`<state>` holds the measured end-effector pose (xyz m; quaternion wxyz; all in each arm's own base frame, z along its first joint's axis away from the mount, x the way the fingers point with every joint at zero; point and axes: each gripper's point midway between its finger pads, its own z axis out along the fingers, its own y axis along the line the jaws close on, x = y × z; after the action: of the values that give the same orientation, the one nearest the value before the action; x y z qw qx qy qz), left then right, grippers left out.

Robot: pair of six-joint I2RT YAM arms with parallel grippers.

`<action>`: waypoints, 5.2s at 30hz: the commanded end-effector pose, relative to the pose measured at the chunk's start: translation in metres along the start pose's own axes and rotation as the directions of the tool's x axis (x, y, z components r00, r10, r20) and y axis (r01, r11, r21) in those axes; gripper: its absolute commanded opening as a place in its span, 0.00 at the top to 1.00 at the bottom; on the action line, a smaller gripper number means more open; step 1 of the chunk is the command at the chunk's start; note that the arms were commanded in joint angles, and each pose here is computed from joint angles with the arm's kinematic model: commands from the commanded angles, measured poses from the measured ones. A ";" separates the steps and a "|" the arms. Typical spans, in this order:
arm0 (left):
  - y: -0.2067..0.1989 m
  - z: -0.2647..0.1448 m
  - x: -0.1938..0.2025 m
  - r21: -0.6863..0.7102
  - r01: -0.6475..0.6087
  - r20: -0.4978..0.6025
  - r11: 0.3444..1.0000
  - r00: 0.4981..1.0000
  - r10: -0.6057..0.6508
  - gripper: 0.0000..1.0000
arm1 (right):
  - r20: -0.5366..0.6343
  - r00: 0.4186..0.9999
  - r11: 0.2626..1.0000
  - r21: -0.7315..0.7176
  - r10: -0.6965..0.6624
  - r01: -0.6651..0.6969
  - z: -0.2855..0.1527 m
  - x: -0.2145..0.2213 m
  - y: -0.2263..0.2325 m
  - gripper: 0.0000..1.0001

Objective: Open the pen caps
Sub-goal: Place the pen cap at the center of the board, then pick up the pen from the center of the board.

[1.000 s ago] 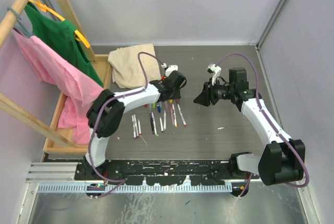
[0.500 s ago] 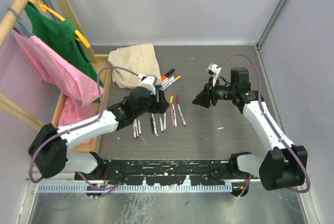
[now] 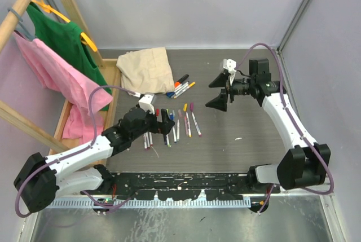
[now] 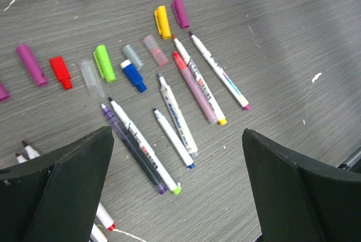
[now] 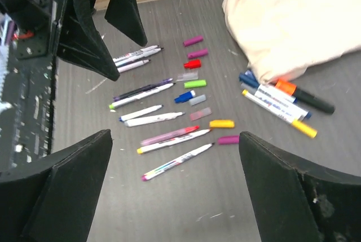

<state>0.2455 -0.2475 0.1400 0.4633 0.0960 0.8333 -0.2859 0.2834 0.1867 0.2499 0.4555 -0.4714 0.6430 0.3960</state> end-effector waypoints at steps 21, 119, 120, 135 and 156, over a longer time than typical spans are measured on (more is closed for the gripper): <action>0.041 -0.002 0.003 -0.069 0.062 0.056 0.996 0.997 -0.059 0.02 | -0.357 0.759 0.833 -0.341 -0.544 0.436 0.089 0.104 -0.153 0.23; 0.044 -0.013 -0.002 -0.056 0.099 0.083 0.993 0.992 -0.095 0.02 | -0.709 0.515 0.876 -0.417 -0.481 0.245 0.069 0.216 -0.191 0.85; 0.044 -0.013 -0.002 -0.053 0.100 0.083 0.994 0.992 -0.095 0.02 | -0.719 0.515 0.883 -0.406 -0.467 0.235 0.064 0.219 -0.192 0.85; 0.032 -0.019 -0.008 0.003 0.124 0.092 0.992 0.988 -0.123 0.02 | -0.818 0.371 0.897 -0.416 -0.440 0.149 0.065 0.246 -0.184 0.71; -0.036 -0.048 -0.027 0.407 0.070 0.182 0.911 0.971 -0.156 0.02 | -0.633 0.761 0.988 -0.030 -0.138 0.154 0.042 0.137 -0.169 0.99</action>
<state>0.2198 -0.2319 0.1461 0.4610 0.0753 0.7851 -0.4066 0.4451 0.1403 0.0253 0.1357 -0.6865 0.7064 0.1063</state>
